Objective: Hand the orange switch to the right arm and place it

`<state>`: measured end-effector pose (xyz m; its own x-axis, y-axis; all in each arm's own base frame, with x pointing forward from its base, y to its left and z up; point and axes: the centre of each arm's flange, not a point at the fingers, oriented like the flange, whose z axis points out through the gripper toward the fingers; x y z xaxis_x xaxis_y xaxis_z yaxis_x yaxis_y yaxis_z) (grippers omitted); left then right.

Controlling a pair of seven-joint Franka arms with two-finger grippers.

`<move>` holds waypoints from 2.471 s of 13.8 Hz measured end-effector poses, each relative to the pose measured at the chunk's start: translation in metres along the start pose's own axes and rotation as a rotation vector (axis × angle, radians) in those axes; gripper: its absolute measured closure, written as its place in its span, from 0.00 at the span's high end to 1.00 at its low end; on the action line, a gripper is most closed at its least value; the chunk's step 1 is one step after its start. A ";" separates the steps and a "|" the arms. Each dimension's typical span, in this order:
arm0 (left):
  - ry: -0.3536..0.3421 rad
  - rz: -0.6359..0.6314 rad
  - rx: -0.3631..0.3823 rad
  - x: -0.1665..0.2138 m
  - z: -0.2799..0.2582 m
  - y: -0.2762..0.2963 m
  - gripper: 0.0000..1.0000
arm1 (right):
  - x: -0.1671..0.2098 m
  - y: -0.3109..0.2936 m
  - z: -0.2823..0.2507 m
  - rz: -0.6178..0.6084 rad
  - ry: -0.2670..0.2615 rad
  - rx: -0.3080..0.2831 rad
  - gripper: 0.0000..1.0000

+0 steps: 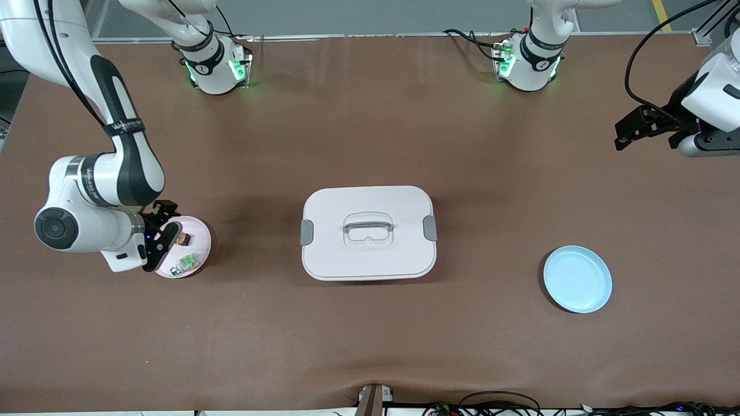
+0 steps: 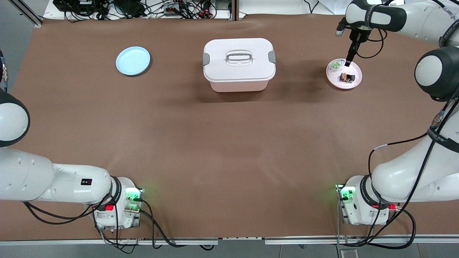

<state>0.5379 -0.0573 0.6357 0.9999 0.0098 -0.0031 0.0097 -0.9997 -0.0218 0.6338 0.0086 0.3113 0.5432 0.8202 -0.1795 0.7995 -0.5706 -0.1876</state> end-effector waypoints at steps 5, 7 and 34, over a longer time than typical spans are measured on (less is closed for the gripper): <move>0.011 0.001 -0.001 0.000 -0.005 0.000 1.00 | 0.000 -0.028 -0.062 0.298 0.040 -0.058 1.00; 0.018 0.000 -0.002 -0.001 -0.009 0.000 1.00 | -0.005 -0.033 -0.077 0.417 0.048 -0.063 1.00; -0.020 0.011 0.002 -0.002 -0.004 0.005 1.00 | -0.120 -0.046 -0.280 1.154 0.244 -0.007 1.00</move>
<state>0.5356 -0.0629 0.6398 0.9997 -0.0003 -0.0232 -0.0008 -0.9997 -0.0241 0.6028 -0.0520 0.6116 0.9796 -0.1947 -0.0498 -0.1964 -0.9801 -0.0301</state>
